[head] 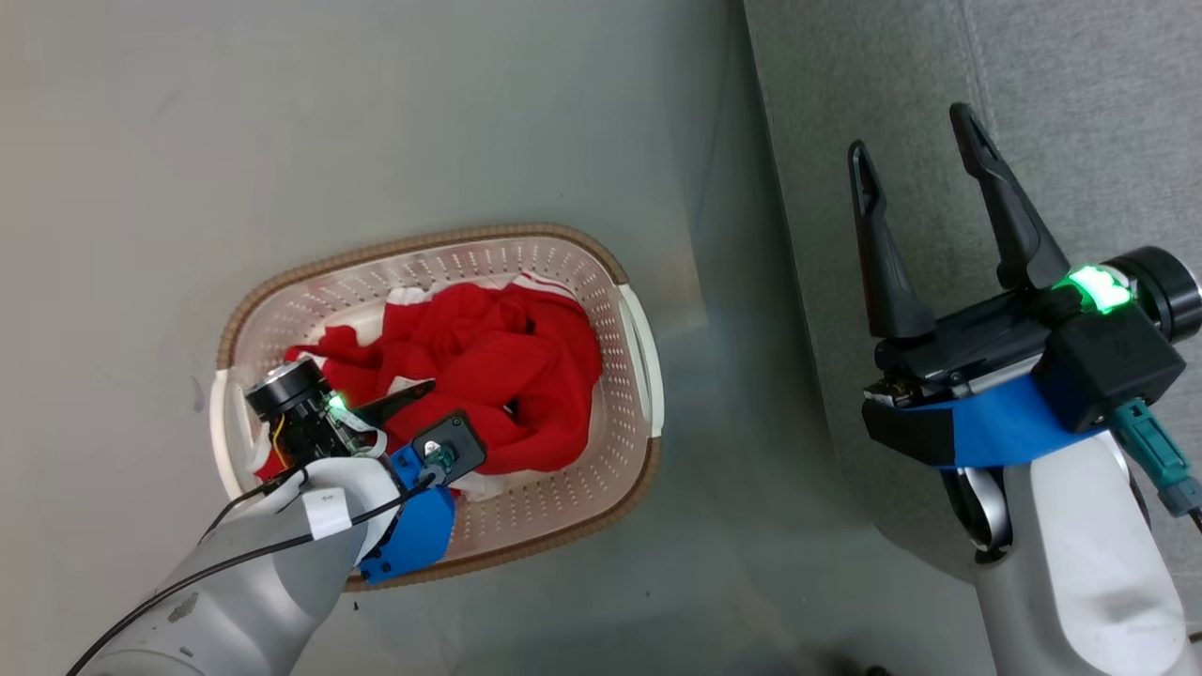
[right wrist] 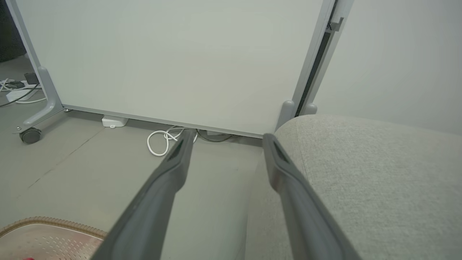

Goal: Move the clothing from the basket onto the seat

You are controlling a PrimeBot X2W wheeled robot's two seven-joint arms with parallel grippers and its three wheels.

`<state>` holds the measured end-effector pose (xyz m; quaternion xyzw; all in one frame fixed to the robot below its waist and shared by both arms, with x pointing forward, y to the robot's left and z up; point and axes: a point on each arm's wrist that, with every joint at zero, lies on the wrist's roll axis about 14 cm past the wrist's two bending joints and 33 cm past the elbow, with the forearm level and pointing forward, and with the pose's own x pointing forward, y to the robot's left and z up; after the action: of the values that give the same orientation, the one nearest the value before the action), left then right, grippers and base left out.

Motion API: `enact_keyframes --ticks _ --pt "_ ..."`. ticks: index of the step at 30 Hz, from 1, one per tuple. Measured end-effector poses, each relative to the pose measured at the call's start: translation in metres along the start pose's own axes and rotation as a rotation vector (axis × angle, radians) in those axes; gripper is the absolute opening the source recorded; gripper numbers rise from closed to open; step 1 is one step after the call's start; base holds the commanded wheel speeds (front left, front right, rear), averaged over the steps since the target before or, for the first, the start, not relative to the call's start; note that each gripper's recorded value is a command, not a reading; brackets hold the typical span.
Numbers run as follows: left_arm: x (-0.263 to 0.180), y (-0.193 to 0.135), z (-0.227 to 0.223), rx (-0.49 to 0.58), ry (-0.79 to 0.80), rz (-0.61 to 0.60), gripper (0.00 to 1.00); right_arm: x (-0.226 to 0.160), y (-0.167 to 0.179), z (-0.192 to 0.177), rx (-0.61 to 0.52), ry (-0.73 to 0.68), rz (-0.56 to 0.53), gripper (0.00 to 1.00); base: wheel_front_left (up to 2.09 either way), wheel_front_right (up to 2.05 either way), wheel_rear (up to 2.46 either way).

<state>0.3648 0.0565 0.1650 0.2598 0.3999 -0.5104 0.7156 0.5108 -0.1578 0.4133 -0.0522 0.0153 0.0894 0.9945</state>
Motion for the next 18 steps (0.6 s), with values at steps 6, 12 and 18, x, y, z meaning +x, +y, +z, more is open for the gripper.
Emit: enact_keyframes --ticks 6,12,18 --pt "0.019 -0.006 -0.018 0.113 0.075 -0.063 1.00 0.007 0.001 -0.020 0.000 0.028 0.009 1.00 0.00 0.00 0.00" --pt "0.034 -0.012 -0.040 0.192 0.158 -0.113 1.00 0.009 0.002 -0.037 -0.001 0.055 0.012 1.00 0.00 0.00 0.00" --pt "0.049 0.009 -0.029 0.247 0.119 -0.098 1.00 0.011 0.000 -0.049 0.000 0.070 0.005 1.00 0.00 0.00 0.00"
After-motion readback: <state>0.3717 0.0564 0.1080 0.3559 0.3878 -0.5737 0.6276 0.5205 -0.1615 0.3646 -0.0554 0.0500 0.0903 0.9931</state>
